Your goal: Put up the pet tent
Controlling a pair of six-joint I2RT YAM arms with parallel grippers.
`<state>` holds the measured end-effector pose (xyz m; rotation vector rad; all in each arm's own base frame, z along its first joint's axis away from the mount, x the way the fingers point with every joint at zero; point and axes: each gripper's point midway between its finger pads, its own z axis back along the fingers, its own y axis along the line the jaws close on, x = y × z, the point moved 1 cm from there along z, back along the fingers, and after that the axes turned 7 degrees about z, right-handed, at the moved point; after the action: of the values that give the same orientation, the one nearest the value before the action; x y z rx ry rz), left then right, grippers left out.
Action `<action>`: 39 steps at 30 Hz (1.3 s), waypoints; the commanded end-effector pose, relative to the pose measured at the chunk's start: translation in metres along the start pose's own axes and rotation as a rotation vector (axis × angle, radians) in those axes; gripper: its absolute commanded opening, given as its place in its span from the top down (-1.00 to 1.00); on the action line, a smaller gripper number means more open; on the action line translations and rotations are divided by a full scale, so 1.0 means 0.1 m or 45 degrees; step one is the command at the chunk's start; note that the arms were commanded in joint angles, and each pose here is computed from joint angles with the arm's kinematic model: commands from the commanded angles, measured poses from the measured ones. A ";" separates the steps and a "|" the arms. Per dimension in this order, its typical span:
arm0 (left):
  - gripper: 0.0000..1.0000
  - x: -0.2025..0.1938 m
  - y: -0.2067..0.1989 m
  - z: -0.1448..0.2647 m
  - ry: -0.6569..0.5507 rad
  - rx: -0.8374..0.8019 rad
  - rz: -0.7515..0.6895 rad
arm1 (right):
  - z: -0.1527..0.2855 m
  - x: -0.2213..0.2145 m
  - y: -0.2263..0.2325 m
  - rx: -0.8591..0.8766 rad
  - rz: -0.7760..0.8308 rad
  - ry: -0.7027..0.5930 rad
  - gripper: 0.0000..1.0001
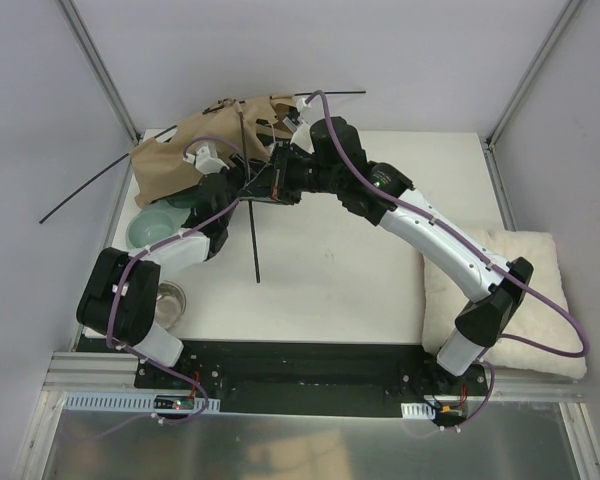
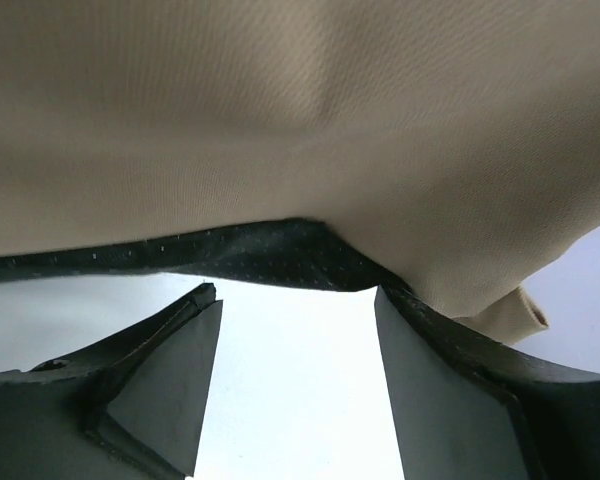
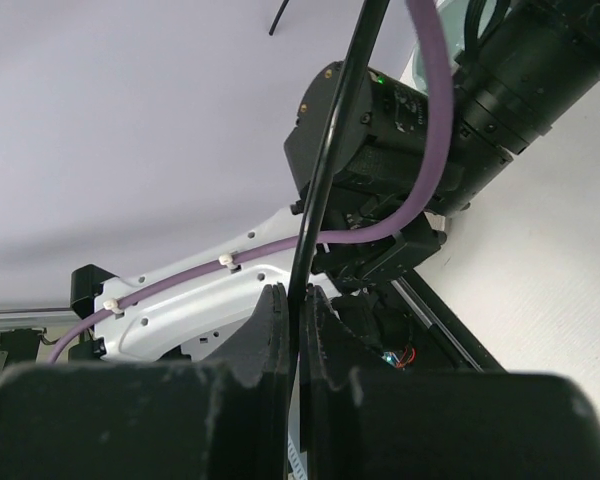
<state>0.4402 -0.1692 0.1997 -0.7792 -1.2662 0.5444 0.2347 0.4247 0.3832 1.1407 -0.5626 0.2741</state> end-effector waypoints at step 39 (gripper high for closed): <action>-0.74 0.55 -0.80 -0.07 -0.120 -0.308 0.039 | 0.07 0.27 0.24 0.114 -0.004 -0.123 1.00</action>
<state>0.4515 -0.1824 0.2624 -0.9272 -1.3428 0.4793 0.2355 0.4255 0.3921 1.1856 -0.5237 0.2171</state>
